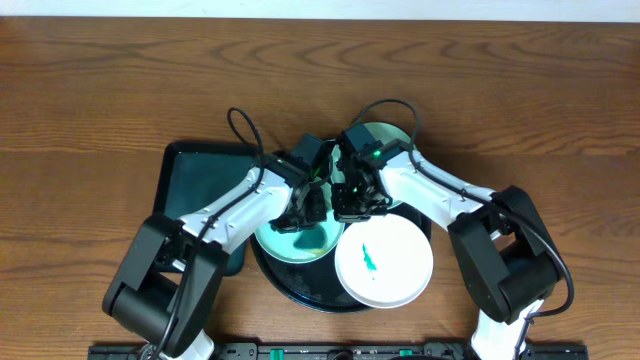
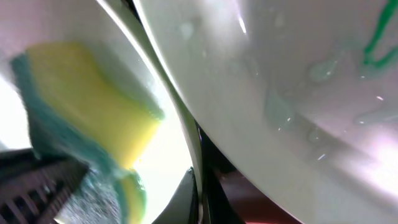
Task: Clean dirty plates on tray and stack at the side
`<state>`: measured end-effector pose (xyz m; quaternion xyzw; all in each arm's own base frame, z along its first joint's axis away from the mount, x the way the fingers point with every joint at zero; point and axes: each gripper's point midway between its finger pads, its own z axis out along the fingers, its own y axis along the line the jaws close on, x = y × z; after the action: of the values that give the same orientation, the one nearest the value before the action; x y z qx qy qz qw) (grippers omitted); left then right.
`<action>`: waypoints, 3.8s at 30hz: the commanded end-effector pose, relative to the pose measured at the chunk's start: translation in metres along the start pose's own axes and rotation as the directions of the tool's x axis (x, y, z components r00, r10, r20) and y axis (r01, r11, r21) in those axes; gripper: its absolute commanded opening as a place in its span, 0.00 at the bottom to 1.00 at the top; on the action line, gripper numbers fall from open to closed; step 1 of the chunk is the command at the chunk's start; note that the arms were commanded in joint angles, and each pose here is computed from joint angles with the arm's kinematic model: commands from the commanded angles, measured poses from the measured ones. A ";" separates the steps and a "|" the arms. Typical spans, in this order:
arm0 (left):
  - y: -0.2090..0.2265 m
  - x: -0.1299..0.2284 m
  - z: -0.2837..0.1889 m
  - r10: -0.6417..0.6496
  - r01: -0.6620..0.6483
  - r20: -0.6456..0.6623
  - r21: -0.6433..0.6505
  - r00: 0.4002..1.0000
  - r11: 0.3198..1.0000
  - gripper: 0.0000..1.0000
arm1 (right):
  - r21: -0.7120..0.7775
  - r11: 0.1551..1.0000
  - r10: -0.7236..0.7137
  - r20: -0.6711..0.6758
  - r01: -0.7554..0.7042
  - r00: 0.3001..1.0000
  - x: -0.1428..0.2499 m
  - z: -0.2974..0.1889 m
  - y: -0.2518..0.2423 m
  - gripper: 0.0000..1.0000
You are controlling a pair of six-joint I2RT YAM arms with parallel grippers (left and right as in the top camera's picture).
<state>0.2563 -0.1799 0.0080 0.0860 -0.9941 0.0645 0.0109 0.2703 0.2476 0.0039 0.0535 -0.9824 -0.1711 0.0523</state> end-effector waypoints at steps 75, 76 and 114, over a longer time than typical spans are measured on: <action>0.123 0.022 -0.127 -0.013 0.064 0.242 -0.205 0.970 0.977 0.07 | -0.109 0.991 -0.079 0.044 0.084 0.996 -0.014 -0.005 0.024 0.01; 0.125 0.023 -0.127 -0.012 0.064 0.236 -0.214 0.972 0.975 0.07 | -0.116 0.989 -0.082 0.051 0.088 0.995 -0.015 -0.008 0.026 0.01; 0.167 -0.012 -0.119 -0.174 0.258 0.296 -0.274 0.939 0.926 0.07 | -0.110 0.992 0.063 -0.007 -0.064 0.998 0.073 -0.135 0.012 0.01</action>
<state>0.2414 -0.0054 0.1044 0.1923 -0.9719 -0.0913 -0.1003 0.2124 0.1760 0.1246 -0.0254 -0.9885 -0.1355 0.0623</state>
